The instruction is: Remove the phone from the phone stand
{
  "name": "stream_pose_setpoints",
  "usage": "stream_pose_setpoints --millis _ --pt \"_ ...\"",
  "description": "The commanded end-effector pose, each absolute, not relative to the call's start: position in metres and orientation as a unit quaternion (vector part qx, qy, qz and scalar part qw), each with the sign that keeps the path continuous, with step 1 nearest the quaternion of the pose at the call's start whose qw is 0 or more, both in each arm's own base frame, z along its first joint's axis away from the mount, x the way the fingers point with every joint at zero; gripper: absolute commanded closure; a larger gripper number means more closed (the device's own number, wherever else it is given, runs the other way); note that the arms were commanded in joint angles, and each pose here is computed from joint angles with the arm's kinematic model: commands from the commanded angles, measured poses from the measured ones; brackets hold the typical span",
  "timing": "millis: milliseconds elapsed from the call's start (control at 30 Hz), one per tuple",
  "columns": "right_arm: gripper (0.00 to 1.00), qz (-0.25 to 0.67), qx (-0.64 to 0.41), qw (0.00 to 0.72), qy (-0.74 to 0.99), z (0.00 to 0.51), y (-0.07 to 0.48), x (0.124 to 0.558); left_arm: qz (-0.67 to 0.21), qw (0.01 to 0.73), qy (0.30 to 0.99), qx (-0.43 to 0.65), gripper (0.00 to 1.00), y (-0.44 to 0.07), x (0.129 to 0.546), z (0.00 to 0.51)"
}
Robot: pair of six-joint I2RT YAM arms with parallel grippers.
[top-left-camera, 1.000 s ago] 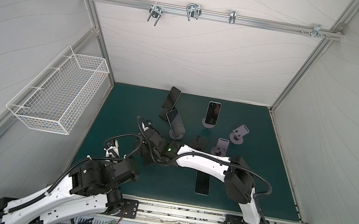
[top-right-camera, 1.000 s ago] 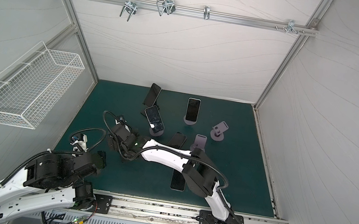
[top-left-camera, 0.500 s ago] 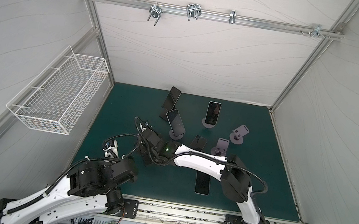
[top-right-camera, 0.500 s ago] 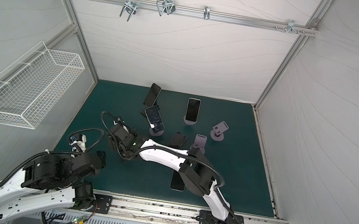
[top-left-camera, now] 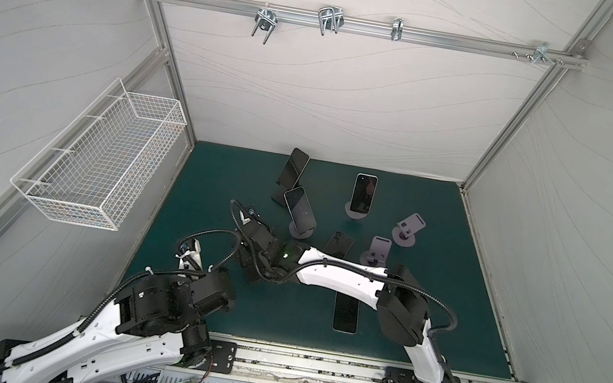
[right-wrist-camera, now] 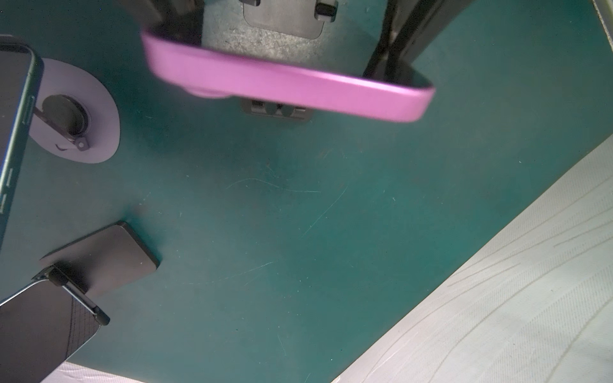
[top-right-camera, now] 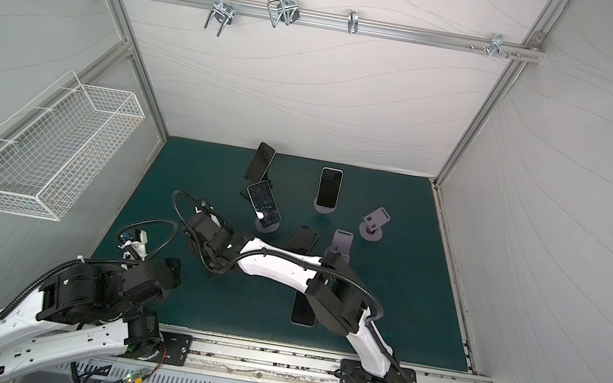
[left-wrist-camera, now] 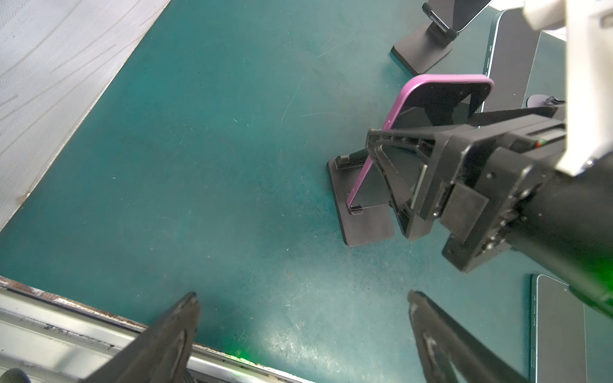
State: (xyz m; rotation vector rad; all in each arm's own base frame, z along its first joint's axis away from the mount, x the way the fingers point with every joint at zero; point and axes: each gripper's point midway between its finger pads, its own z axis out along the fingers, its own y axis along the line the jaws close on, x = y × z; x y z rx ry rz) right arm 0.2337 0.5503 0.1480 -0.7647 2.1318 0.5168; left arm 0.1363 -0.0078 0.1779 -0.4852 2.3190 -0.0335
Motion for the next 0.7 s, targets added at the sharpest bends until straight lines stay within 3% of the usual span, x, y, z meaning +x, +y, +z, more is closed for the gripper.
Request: stream_pose_setpoints --millis 0,667 --pt "0.26 0.203 -0.304 0.408 0.837 0.157 0.548 0.231 -0.008 0.385 0.901 -0.199 0.01 -0.002 0.137 0.179" --pt "0.30 0.210 -0.309 0.427 0.823 0.180 0.545 0.231 -0.011 0.383 0.902 -0.199 0.01 -0.003 0.136 0.179"
